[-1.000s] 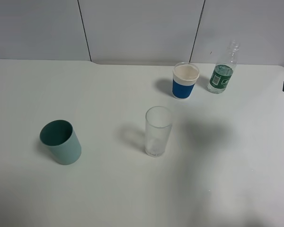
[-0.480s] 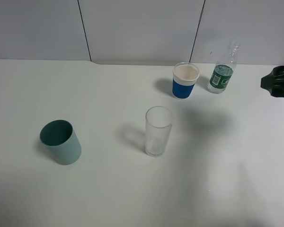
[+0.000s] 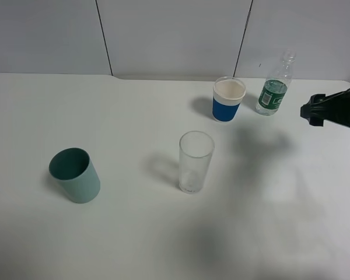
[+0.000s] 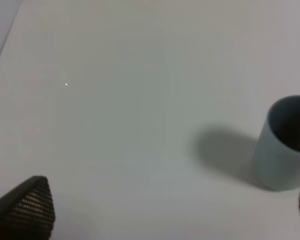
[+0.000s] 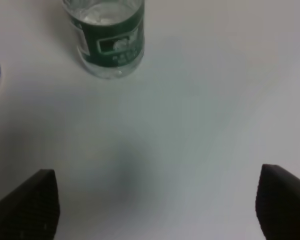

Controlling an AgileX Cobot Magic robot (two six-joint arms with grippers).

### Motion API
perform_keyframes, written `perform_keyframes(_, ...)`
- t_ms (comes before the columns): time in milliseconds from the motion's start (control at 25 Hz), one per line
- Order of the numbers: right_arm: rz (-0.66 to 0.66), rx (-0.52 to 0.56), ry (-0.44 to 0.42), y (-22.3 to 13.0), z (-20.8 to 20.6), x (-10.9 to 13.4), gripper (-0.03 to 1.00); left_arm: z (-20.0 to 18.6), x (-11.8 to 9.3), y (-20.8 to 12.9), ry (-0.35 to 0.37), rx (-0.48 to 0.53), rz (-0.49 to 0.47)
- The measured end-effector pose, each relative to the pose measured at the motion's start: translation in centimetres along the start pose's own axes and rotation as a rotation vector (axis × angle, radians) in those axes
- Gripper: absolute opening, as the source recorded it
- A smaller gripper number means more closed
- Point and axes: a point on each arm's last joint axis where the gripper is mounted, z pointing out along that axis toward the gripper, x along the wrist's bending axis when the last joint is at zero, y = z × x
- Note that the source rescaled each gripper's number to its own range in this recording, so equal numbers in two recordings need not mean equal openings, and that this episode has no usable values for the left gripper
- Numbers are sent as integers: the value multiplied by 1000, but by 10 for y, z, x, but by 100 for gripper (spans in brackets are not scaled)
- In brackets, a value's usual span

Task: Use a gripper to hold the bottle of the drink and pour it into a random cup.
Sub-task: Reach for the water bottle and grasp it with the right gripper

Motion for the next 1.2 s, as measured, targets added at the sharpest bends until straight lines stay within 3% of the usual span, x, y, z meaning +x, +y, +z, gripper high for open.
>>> perform_keyframes(520,-43,-137,118,-16,62,11,76,0,0,0,0,0,0)
perform_keyframes(840,-39,-196,8,-20,75,-2,76,0,0,0,0,0,0)
perform_keyframes(1080,-59,-312,0,-15,80,-2,76,0,0,0,0,0,0)
perform_keyframes(1200,-47,-318,11,-20,87,-1,76,0,0,0,0,0,0)
